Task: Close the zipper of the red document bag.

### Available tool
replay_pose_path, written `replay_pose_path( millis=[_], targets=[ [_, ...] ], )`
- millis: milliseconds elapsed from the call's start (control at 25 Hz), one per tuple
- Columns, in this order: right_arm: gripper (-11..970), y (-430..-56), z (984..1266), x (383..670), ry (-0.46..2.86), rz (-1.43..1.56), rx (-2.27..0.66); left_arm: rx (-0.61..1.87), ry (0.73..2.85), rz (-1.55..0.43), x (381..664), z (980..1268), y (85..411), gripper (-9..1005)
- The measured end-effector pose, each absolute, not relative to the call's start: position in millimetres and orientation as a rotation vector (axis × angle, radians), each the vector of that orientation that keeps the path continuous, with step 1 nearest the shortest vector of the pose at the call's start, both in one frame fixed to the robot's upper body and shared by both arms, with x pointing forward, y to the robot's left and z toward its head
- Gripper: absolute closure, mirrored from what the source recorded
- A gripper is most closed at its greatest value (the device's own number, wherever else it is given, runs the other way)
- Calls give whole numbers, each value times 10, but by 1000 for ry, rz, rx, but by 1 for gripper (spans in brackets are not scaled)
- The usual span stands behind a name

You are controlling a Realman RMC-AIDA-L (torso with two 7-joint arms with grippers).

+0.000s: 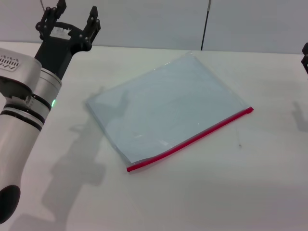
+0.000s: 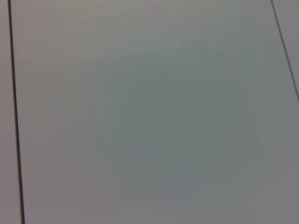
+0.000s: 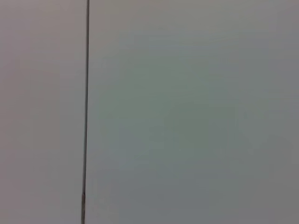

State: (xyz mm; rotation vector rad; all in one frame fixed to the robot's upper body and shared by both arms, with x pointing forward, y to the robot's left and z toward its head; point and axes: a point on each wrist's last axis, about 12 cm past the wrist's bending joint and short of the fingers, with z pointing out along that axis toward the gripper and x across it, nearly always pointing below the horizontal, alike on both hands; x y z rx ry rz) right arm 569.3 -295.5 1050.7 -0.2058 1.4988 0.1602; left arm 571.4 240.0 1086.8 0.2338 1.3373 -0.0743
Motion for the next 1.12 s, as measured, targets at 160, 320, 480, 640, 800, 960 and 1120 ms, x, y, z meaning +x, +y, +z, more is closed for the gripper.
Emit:
replay_pose_path(
  millis=[160, 320, 480, 640, 800, 960, 1120],
  targets=[
    [414, -2953, 10500, 5702, 1507, 160, -204, 234, 1338, -75, 5714, 10864, 2397, 262],
    [413, -2952, 10484, 5724, 1529, 161, -200, 230, 1343, -80, 5714, 10859, 2398, 263],
    [413, -2946, 10481, 5730, 1532, 161, -205, 228, 1346, -85, 5719, 10857, 2395, 266],
    [413, -2934, 10484, 5745, 1534, 163, -212, 234, 1354, -78, 5720, 10836, 2408, 268],
    [413, -2930, 10485, 5752, 1534, 163, -214, 246, 1361, -80, 5734, 10823, 2391, 269],
    [413, -2921, 10492, 5761, 1533, 165, -216, 262, 1363, -83, 5753, 10818, 2368, 269],
    [413, -2903, 10486, 5785, 1547, 164, -218, 276, 1367, -85, 5769, 10809, 2348, 269]
  ],
)
